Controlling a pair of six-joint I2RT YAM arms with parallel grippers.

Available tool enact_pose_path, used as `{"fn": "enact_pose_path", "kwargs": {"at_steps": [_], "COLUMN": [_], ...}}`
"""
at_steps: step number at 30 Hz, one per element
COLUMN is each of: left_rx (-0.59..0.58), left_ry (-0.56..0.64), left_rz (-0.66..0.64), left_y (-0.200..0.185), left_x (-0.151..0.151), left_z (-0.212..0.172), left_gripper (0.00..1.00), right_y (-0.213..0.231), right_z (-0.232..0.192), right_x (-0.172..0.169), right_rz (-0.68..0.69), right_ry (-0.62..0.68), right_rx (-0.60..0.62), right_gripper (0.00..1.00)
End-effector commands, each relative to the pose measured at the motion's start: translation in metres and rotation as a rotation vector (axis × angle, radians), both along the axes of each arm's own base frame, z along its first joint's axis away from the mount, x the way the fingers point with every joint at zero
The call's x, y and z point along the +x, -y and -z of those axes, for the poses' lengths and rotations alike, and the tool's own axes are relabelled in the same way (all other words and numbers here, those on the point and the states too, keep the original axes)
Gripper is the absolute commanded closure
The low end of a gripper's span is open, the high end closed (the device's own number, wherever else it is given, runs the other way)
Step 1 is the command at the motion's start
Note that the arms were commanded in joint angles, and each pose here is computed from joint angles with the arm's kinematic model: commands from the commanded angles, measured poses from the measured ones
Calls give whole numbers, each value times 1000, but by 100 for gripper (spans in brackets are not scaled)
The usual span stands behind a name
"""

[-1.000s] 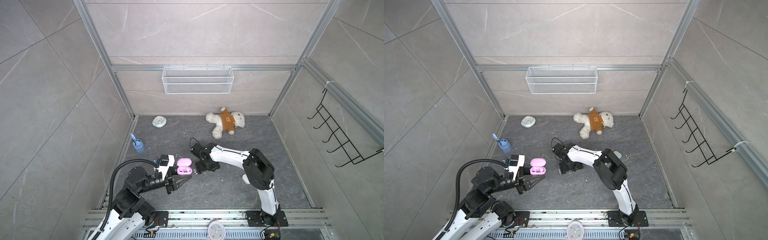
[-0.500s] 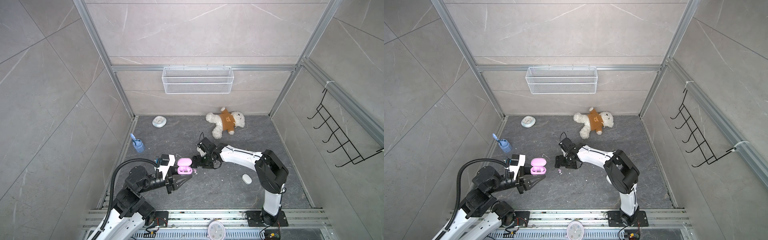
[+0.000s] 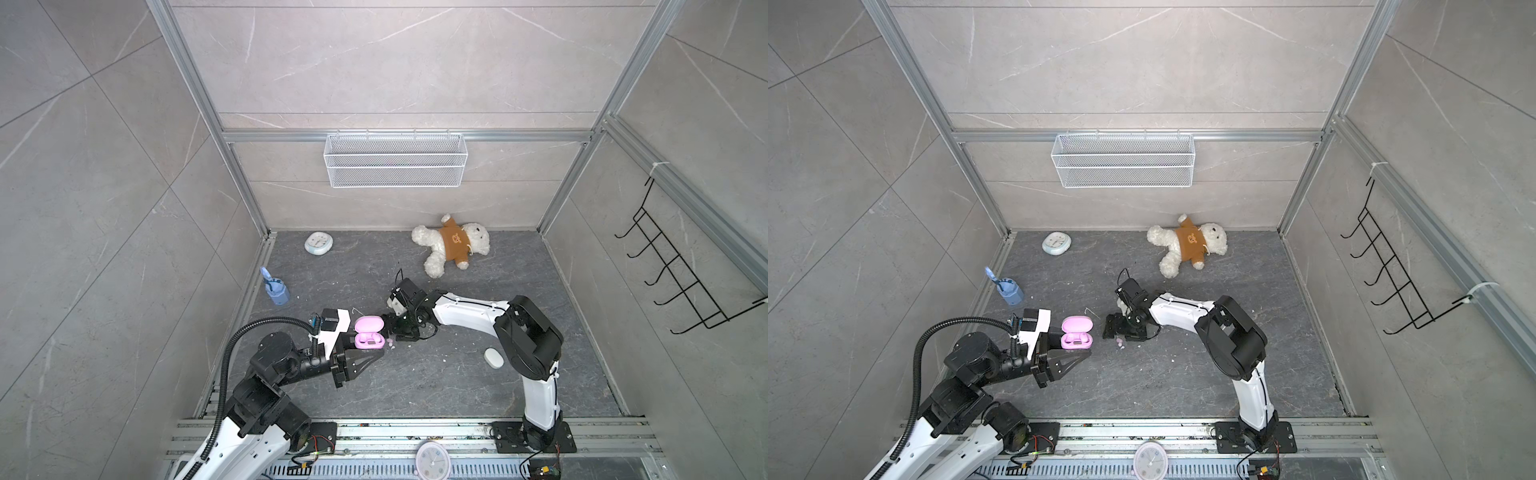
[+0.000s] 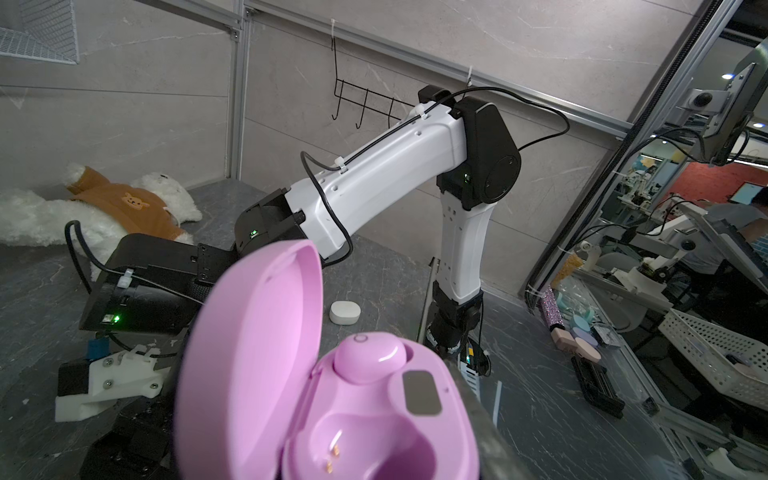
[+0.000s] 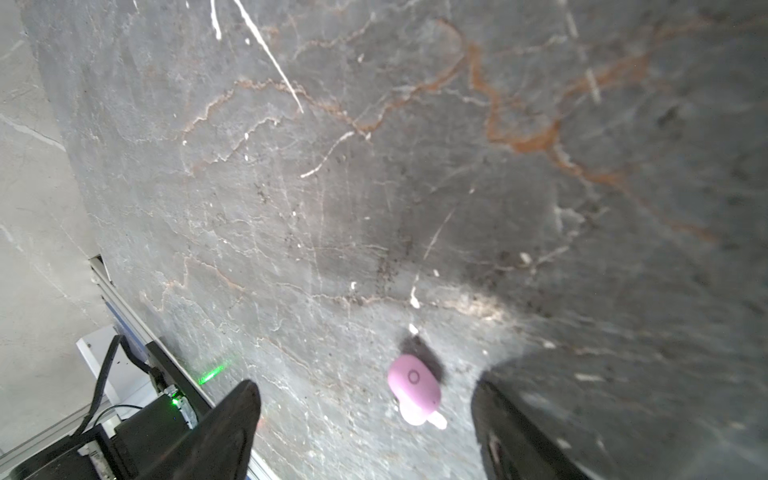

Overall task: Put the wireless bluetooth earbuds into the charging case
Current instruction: 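Lower the right gripper and close it on the second pink earbud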

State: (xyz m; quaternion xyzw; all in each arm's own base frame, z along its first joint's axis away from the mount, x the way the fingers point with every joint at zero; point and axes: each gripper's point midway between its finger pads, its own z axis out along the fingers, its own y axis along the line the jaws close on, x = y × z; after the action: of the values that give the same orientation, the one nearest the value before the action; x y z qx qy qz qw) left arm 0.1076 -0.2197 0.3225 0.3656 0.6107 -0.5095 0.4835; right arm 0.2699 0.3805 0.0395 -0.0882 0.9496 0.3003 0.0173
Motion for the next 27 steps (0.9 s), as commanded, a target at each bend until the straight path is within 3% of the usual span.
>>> {"fn": "enact_pose_path", "kwargs": {"at_steps": [1, 27], "left_rx": [-43, -40], "left_ry": [64, 72], "left_rz": [7, 2], "left_y": [-2, -4], "left_x": [-4, -6], "left_z": [-23, -24], "left_gripper": [80, 81], "right_y": [-3, -32], "right_z": [12, -19], "right_x": [-6, -13], "right_rz": [-7, -65], "right_ry": [-33, -11], "right_rx": [-11, 49], "right_gripper": [17, 17]}}
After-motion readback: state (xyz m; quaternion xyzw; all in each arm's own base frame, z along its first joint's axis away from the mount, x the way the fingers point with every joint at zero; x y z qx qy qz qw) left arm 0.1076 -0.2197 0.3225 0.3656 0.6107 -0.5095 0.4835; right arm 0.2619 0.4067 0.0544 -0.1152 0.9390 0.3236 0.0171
